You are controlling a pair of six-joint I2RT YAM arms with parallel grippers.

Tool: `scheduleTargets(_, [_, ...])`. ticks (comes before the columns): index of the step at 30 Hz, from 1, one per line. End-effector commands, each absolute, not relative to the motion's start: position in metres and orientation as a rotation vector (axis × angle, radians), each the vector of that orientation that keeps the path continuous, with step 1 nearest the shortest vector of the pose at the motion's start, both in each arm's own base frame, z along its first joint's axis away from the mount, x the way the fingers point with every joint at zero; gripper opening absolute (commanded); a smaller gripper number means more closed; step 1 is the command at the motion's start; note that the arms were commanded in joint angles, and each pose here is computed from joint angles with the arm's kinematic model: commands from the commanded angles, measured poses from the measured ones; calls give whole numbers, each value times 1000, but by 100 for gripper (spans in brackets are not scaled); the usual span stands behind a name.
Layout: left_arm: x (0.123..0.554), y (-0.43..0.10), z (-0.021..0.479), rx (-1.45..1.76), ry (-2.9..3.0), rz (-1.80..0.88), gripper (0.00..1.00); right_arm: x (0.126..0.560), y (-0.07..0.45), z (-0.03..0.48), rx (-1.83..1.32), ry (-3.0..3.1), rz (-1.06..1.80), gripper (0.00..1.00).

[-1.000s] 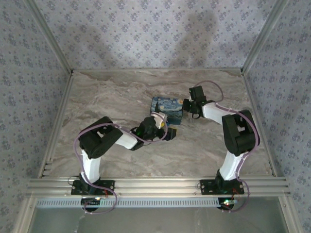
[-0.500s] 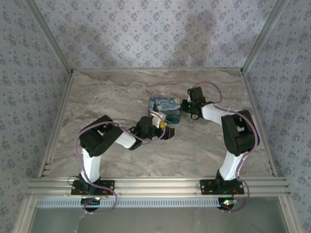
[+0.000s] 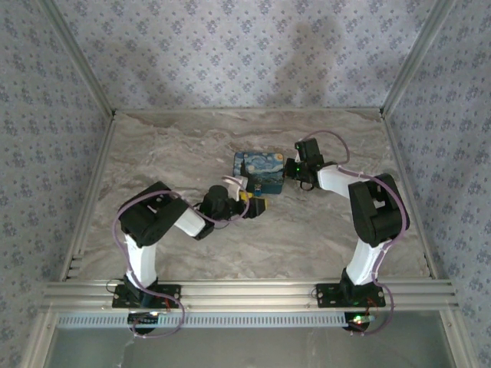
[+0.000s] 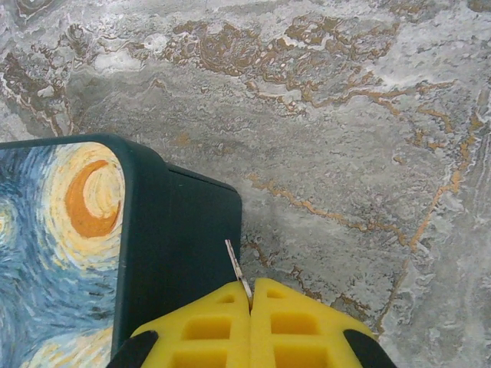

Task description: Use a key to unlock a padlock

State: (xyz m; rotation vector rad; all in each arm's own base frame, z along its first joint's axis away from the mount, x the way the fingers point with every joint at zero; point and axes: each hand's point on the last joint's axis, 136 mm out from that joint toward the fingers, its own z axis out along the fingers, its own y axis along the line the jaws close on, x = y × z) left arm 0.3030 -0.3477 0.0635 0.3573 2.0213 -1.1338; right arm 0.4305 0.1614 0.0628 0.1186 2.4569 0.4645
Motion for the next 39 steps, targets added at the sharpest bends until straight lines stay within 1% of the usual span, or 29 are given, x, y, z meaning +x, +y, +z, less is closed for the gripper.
scheduleTargets(1, [310, -337, 67, 315, 2027, -1048, 89, 428, 166, 73, 121, 2432, 495, 0])
scheduleTargets(6, [315, -338, 59, 361, 2040, -861, 93, 427, 173, 73, 106, 2436, 504, 0])
scheduleTargets(10, [319, -343, 51, 392, 2046, -753, 93, 426, 180, 72, 95, 2438, 518, 0])
scheduleTargets(15, [320, -355, 46, 428, 2033, -692, 94, 424, 192, 74, 65, 2438, 539, 0])
scheduleTargets(20, [314, -371, 49, 478, 2014, -777, 93, 420, 201, 75, 40, 2438, 555, 0])
scheduleTargets(24, [310, -372, 59, 506, 1979, -837, 90, 420, 202, 76, 41, 2433, 562, 0])
scheduleTargets(29, [312, -364, 78, 464, 1932, -1022, 85, 418, 201, 78, 43, 2429, 564, 0])
scheduleTargets(33, [315, -358, 88, 444, 1927, -1080, 84, 416, 200, 80, 45, 2423, 564, 0])
scheduleTargets(35, [316, -356, 93, 424, 1923, -1132, 81, 416, 200, 81, 44, 2420, 564, 0])
scheduleTargets(39, [319, -350, 98, 365, 1916, -1227, 81, 417, 201, 84, 43, 2413, 570, 0])
